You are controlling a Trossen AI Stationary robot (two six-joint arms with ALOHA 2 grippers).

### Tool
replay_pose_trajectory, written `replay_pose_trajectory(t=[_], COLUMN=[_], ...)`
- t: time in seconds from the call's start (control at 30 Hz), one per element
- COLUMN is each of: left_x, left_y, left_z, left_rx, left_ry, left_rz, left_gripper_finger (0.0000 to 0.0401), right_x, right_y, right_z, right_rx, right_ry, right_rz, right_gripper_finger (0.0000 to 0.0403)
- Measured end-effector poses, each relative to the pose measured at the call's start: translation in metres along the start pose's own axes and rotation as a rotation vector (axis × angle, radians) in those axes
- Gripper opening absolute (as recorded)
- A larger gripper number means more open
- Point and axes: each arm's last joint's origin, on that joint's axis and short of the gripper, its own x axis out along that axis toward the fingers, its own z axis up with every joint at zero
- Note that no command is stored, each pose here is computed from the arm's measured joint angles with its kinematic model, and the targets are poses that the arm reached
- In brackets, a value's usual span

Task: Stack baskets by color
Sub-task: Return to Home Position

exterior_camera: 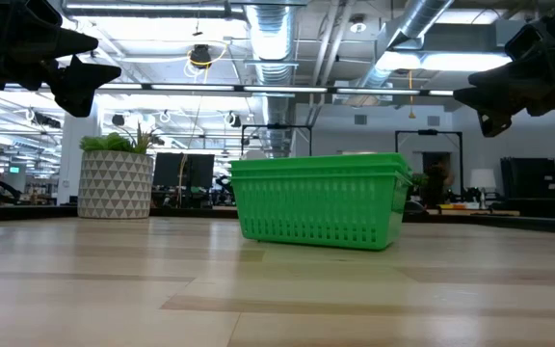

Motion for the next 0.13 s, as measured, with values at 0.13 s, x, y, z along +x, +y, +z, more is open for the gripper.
replay_pose_trajectory(t=[0.13], left_x=[0.0], left_y=[0.0], left_z=[0.0], left_rx=[0.0], left_ry=[0.0], left_rz=[0.0], left_gripper_finger=[0.0224], right_x=[0.0], right_y=[0.0], right_z=[0.0], right_rx=[0.0], right_ry=[0.0], right_rz=[0.0], right_gripper_finger=[0.0171])
